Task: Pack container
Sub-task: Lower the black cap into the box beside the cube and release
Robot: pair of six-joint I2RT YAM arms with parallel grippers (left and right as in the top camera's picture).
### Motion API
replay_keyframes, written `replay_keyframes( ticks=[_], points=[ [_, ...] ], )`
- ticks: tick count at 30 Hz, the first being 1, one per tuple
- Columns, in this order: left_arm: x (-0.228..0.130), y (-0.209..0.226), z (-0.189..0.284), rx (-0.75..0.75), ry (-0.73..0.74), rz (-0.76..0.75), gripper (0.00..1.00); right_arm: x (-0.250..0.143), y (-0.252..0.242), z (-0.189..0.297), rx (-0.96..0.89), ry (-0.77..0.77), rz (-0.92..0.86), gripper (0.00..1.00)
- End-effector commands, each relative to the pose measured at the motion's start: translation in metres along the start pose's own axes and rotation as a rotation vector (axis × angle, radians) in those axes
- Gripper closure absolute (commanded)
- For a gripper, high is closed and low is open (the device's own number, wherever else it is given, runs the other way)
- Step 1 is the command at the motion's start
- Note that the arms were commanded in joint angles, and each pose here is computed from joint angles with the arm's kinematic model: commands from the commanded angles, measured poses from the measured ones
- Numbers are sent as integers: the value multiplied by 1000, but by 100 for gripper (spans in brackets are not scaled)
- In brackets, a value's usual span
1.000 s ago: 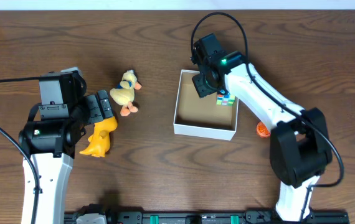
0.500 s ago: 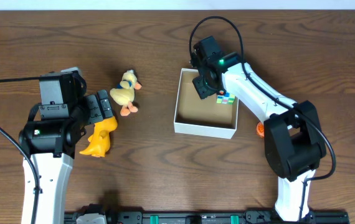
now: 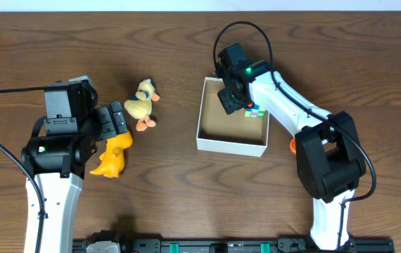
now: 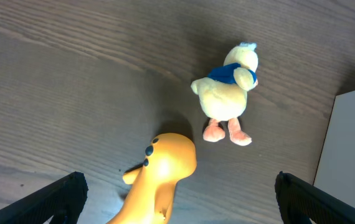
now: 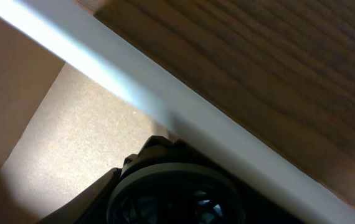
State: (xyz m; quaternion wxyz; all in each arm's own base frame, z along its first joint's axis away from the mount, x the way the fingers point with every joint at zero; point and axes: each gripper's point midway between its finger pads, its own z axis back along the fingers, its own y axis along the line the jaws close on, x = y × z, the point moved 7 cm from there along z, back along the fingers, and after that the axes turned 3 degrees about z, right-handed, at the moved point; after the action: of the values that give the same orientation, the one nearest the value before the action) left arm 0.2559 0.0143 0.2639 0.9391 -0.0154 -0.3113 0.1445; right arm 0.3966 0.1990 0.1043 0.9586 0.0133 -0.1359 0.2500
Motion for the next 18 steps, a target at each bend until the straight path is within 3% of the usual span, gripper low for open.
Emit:
replay_keyframes(
  ticks=[1,2,4,9,12,18],
  points=[
    [6,-1,5,5,-21,-9,2,-2,-2,-5,-1,16,12,62],
    [6,-1,5,5,-21,-9,2,-2,-2,-5,-1,16,12,60],
    [6,-1,5,5,-21,-10,2,-3,-2,-5,-1,18,12,44],
    [6,-1,5,5,-21,-10,2,-3,-2,-5,-1,21,12,41],
    [6,-1,5,5,-21,-10,2,-3,-2,-5,-1,22,12,31],
    [6,-1,5,5,-21,-10,2,-3,-2,-5,-1,22,12,30]
  ],
)
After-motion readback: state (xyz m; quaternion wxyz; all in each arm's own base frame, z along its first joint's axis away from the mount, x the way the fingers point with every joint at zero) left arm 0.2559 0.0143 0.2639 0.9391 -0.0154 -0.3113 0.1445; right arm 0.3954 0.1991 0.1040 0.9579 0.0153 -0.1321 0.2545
